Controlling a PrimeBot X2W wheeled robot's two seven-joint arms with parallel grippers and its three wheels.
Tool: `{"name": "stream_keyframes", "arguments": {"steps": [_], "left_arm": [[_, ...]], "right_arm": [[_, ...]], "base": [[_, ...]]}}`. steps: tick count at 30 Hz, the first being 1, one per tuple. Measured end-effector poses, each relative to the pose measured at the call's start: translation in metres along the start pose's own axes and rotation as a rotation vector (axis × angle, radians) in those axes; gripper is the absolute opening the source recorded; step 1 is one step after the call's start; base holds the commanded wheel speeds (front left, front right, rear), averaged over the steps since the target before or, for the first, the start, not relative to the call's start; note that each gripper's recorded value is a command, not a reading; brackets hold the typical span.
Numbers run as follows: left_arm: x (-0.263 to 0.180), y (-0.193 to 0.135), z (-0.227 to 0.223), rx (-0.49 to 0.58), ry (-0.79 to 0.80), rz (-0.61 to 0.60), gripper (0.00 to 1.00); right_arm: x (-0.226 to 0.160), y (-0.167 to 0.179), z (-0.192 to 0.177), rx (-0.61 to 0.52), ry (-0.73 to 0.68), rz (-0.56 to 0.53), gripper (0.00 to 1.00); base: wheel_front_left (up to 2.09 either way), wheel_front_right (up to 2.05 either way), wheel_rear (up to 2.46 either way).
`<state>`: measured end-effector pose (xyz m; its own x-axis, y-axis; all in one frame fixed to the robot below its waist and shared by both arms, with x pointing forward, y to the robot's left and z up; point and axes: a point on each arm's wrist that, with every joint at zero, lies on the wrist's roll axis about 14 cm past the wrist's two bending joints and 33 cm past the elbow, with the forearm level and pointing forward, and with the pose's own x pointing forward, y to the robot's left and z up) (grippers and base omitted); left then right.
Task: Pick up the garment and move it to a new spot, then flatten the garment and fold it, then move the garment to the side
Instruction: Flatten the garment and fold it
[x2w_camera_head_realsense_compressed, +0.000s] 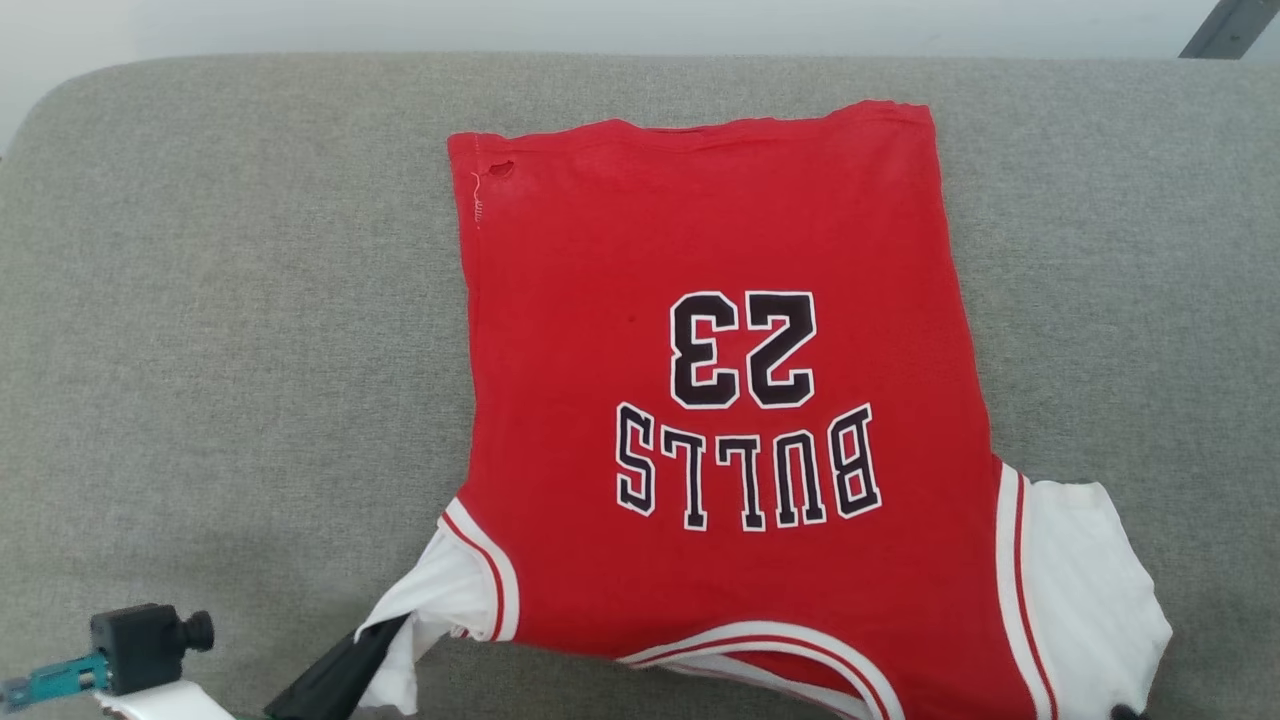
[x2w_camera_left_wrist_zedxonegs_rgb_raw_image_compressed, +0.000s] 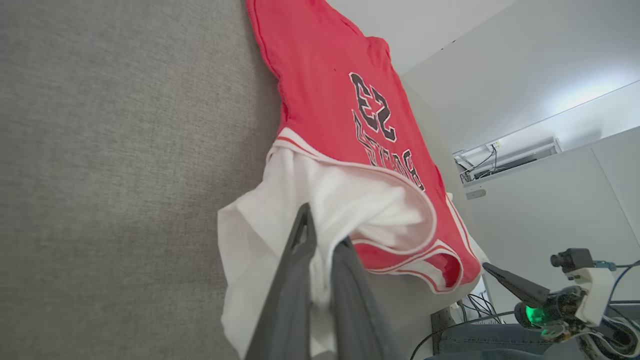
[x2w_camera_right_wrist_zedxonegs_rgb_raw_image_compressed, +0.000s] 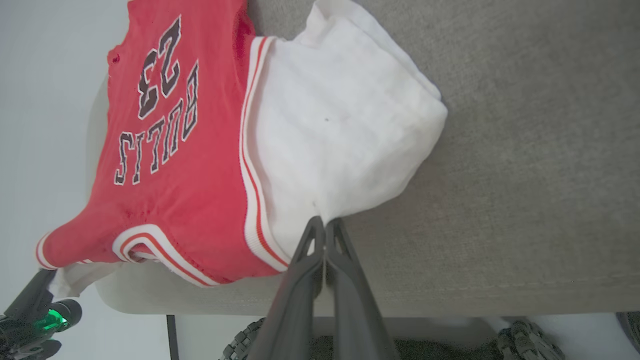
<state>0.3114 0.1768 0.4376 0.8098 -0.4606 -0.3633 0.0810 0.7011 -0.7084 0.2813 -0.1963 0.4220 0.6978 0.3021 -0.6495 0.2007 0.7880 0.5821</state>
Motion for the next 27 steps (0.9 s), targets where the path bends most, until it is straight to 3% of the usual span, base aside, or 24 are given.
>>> {"name": "stream_keyframes", "arguments": {"steps": [10, 19, 21, 22, 23, 24, 27], "left_arm": [[0.017, 0.011, -0.027, -0.046, 0.045, 0.035, 0.00], [0.024, 0.016, -0.032, -0.094, 0.043, 0.058, 0.00], [0.022, 0.020, -0.034, -0.090, 0.050, 0.070, 0.00], [0.022, 0.020, -0.035, -0.091, 0.051, 0.072, 0.00], [0.022, 0.020, -0.035, -0.092, 0.051, 0.073, 0.00], [0.023, 0.020, -0.035, -0.093, 0.049, 0.071, 0.00], [0.026, 0.015, -0.033, -0.096, 0.044, 0.054, 0.00]], "right_arm": [[0.041, -0.011, -0.027, -0.047, 0.126, -0.058, 0.00], [0.060, -0.019, -0.033, -0.068, 0.146, -0.093, 0.00], [0.062, -0.019, -0.033, -0.083, 0.146, -0.097, 0.05], [0.063, -0.019, -0.032, -0.089, 0.140, -0.100, 0.71], [0.064, -0.018, -0.031, -0.094, 0.138, -0.098, 0.71], [0.064, -0.014, -0.031, -0.104, 0.141, -0.087, 1.00], [0.063, 0.004, -0.016, -0.178, 0.132, -0.054, 1.00]], "base": [[0.00, 0.00, 0.00], [0.00, 0.00, 0.00], [0.00, 0.00, 0.00], [0.00, 0.00, 0.00], [0.00, 0.00, 0.00], [0.00, 0.00, 0.00], [0.00, 0.00, 0.00]]}}
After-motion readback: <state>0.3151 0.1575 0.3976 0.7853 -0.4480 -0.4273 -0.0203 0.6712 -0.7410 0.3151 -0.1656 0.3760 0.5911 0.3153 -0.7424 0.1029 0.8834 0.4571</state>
